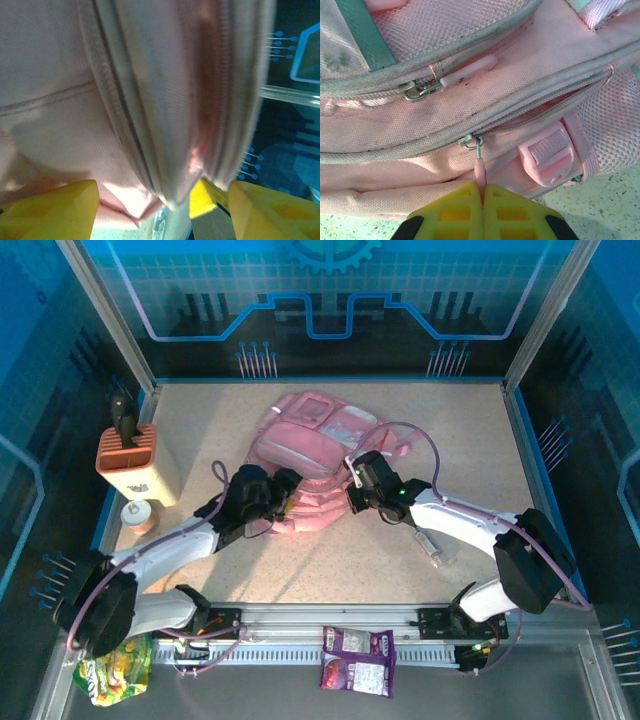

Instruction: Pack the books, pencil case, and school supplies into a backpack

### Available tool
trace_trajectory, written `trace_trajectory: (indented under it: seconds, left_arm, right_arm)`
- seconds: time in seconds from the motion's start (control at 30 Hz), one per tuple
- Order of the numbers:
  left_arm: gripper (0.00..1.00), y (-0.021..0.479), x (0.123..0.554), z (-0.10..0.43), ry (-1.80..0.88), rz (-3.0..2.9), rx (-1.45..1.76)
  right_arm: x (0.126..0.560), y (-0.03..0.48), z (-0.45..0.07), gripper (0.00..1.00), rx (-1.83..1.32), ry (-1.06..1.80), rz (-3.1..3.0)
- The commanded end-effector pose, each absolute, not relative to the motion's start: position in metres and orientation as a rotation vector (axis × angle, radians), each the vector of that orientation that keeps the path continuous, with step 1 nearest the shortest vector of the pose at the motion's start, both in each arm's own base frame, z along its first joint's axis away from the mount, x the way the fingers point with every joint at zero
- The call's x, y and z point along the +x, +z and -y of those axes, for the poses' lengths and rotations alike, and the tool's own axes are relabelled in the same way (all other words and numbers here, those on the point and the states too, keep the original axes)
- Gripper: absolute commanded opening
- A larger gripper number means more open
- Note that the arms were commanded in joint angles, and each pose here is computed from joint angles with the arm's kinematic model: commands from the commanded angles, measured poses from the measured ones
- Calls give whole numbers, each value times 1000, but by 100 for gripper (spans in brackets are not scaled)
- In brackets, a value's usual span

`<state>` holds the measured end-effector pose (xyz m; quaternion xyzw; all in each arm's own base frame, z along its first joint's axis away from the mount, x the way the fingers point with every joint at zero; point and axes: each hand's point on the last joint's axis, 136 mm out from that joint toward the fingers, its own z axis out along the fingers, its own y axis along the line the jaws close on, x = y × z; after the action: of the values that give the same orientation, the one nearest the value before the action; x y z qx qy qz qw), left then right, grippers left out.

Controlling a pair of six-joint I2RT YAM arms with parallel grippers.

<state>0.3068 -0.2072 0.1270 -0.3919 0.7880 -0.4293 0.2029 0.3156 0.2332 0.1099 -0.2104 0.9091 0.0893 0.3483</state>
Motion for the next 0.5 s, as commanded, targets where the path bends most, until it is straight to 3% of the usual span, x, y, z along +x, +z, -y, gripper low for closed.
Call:
trace_trajectory:
  seconds: [0.0,0.1,0.3,0.47]
  left_arm:
    - [69,150,330,223,-1246,-2081,-1111]
    - [59,140,336,222,-1167,-2107,-1128]
    - [22,124,339,218,-1092,-2127,-1119]
    - [3,121,333,205,-1012,-2156,-1108]
  right_arm:
    - [316,115,-238,0,-533,257,-2347]
    - [318,114,-236,0,-521,257,-2345]
    - [326,116,-223,0,-472,213,-2348]
    - [336,118,-212,0,-440,172,-2341]
